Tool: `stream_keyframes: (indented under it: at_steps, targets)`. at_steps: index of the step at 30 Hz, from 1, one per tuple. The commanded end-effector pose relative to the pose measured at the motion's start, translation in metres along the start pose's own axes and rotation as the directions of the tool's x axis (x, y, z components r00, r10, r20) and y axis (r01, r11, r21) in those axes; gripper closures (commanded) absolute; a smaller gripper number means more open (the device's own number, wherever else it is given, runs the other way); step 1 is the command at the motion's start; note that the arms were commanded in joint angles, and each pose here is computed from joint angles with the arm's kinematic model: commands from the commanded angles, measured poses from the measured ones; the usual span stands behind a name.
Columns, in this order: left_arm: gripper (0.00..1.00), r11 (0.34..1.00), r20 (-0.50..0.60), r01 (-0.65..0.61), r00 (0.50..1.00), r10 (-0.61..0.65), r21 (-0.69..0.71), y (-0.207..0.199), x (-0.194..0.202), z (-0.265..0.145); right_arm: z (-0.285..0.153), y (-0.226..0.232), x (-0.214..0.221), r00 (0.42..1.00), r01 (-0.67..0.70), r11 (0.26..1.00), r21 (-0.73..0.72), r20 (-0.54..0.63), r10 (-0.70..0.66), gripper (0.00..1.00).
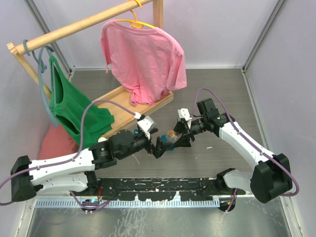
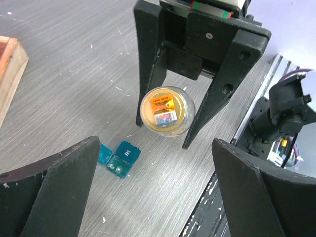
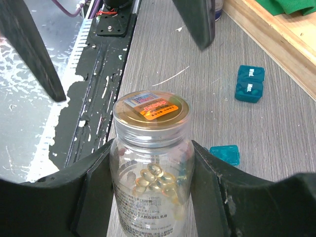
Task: Sort the pills into containers
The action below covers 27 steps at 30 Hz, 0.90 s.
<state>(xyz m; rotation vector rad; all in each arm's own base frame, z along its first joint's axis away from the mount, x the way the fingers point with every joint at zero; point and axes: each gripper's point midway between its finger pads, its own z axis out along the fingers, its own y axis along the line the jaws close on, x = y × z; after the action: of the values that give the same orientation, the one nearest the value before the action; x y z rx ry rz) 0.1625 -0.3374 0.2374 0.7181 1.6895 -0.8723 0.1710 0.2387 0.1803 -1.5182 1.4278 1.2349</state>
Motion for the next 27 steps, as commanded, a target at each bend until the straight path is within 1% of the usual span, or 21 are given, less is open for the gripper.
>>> stream_keyframes:
  at_steps: [1, 5, 9, 12, 13, 15, 16, 18, 23, 27]
  targets:
    - [0.02, 0.994, 0.189, 0.111, 0.976, -0.106, -0.015, 0.002, -0.046, -0.018, -0.003, -0.002, -0.020, 0.998, 0.045, 0.999, -0.003, 0.034, -0.045, 0.99]
    - [0.02, 0.973, 0.215, 0.230, 0.950, -0.227, 0.009, -0.002, -0.055, -0.024, -0.003, -0.002, -0.020, 0.998, 0.045, 0.999, -0.003, 0.035, -0.044, 0.99]
    - [0.00, 0.944, 0.225, 0.331, 0.919, -0.324, 0.008, -0.002, -0.056, -0.017, -0.003, -0.002, -0.019, 0.999, 0.042, 0.999, -0.002, 0.034, -0.042, 0.99]
    - [0.09, 0.918, 0.215, 0.394, 0.901, -0.378, -0.037, 0.002, -0.053, -0.007, -0.003, -0.002, -0.019, 0.998, 0.044, 0.999, -0.001, 0.033, -0.044, 0.99]
    - [0.10, 0.910, 0.207, 0.410, 0.897, -0.391, -0.059, 0.004, -0.051, -0.003, -0.003, -0.001, -0.019, 0.998, 0.044, 0.999, -0.002, 0.034, -0.044, 0.99]
    - [0.12, 0.896, 0.183, 0.429, 0.895, -0.406, -0.113, 0.008, -0.047, 0.005, -0.003, -0.002, -0.019, 0.998, 0.045, 0.999, 0.000, 0.033, -0.045, 0.99]
    - [0.15, 0.888, 0.174, 0.438, 0.894, -0.413, -0.143, 0.011, -0.046, 0.009, -0.003, -0.002, -0.019, 0.998, 0.045, 0.999, -0.002, 0.033, -0.045, 0.99]
    - [0.19, 0.877, 0.155, 0.448, 0.892, -0.424, -0.176, 0.011, -0.047, 0.016, -0.003, -0.002, -0.020, 0.998, 0.048, 0.999, 0.000, 0.033, -0.048, 0.99]
    - [0.27, 0.873, 0.121, 0.452, 0.892, -0.436, -0.185, 0.008, -0.040, 0.026, -0.003, -0.002, -0.020, 0.998, 0.048, 0.999, 0.001, 0.033, -0.048, 0.99]
    - [0.30, 0.871, 0.104, 0.456, 0.890, -0.445, -0.181, 0.005, -0.038, 0.029, -0.003, -0.001, -0.020, 0.998, 0.047, 0.999, 0.000, 0.033, -0.047, 0.99]
